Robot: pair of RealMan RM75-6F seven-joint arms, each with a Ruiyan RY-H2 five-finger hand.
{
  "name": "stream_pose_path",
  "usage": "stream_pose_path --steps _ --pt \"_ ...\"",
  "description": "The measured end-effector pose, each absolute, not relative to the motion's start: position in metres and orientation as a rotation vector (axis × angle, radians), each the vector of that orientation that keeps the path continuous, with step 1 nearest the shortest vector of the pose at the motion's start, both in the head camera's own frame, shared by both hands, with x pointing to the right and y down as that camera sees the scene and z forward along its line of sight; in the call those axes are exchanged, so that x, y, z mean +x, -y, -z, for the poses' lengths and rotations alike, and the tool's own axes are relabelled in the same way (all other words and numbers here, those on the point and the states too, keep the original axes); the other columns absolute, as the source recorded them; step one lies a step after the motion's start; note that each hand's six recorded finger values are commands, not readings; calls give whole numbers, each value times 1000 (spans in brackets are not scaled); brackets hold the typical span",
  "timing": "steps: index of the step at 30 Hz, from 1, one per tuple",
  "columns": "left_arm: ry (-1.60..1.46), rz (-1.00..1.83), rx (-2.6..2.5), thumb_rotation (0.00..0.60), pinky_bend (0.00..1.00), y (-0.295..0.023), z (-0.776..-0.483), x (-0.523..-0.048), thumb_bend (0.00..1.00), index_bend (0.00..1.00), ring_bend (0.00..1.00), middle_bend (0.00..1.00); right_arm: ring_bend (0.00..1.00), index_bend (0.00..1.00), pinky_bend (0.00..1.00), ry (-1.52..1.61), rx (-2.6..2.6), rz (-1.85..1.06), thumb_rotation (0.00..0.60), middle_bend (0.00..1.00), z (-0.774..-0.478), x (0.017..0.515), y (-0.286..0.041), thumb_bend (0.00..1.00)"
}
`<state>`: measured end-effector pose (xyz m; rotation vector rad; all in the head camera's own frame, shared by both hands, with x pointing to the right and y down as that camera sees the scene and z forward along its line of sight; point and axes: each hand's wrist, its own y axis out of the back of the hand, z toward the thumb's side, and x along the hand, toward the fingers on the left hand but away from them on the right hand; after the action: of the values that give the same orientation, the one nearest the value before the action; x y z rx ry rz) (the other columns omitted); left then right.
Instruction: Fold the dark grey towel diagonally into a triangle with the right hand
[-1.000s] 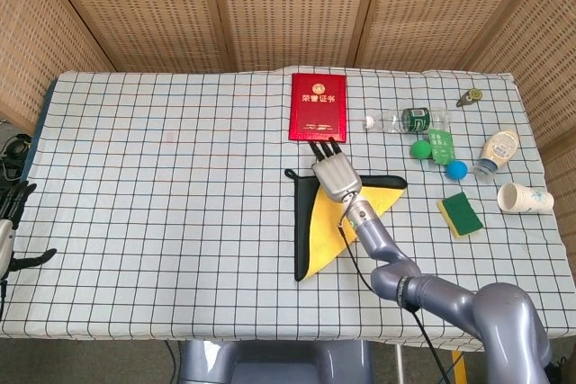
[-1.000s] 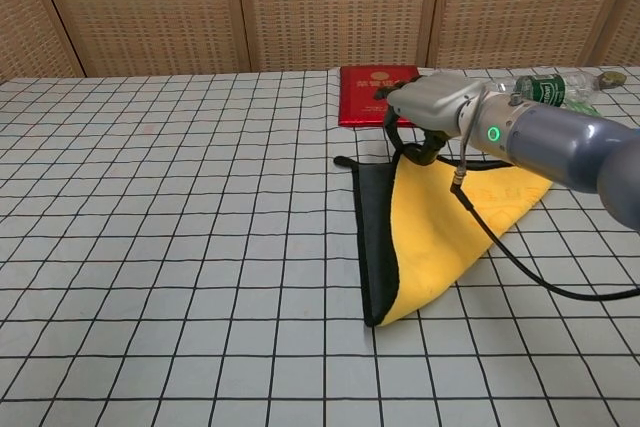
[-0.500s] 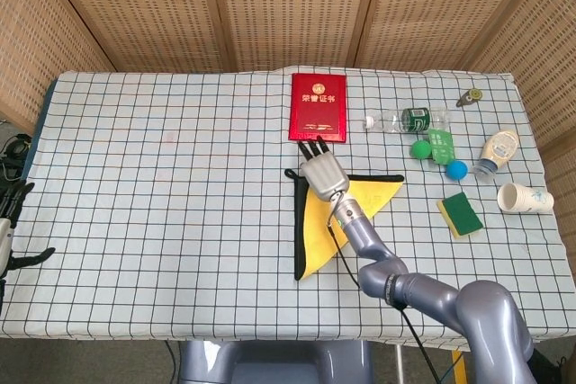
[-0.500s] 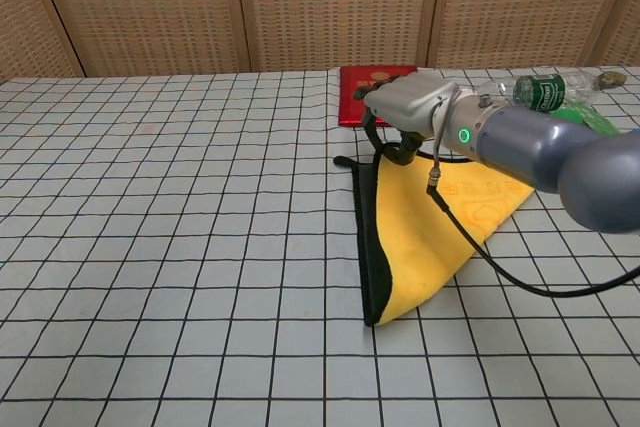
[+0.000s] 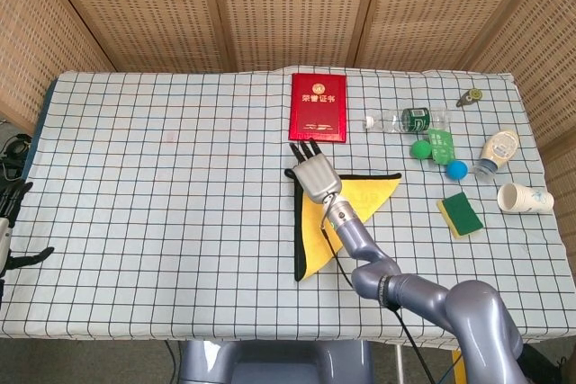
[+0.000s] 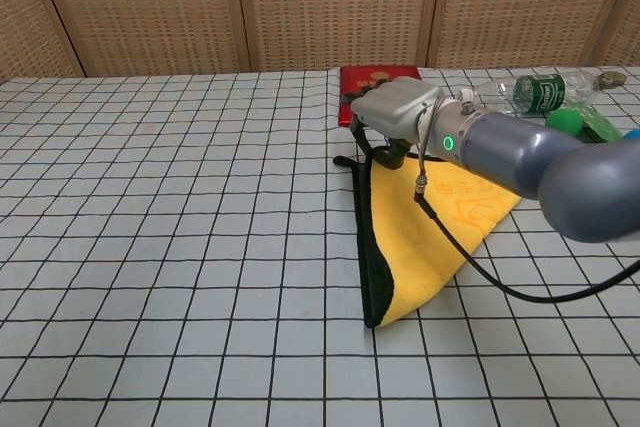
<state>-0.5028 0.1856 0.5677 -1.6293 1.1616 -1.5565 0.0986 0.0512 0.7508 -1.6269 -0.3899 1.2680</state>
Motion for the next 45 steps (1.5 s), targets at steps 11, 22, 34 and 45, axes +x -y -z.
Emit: stream_pose_path --steps 11,22,34,45 --pt "-1174 1561 -1627 600 0 -185 -566 -507 0 0 0 0 0 274 0 393 -1616 -1278 600 48 -753 96 -50 126" --pt "-1183 1552 -1627 600 0 -185 -564 -506 0 0 0 0 0 271 0 516 -1640 -1218 600 39 -726 89 -40 106" --pt "-1172 1493 -1659 600 0 -189 -558 -495 0 0 0 0 0 198 0 632 -1620 -1081 600 8 -646 156 -47 0" --pt "-1147 1439 -1673 600 0 -195 -550 -485 0 0 0 0 0 52 0 851 -1599 -1122 600 0 -588 305 -123 0"
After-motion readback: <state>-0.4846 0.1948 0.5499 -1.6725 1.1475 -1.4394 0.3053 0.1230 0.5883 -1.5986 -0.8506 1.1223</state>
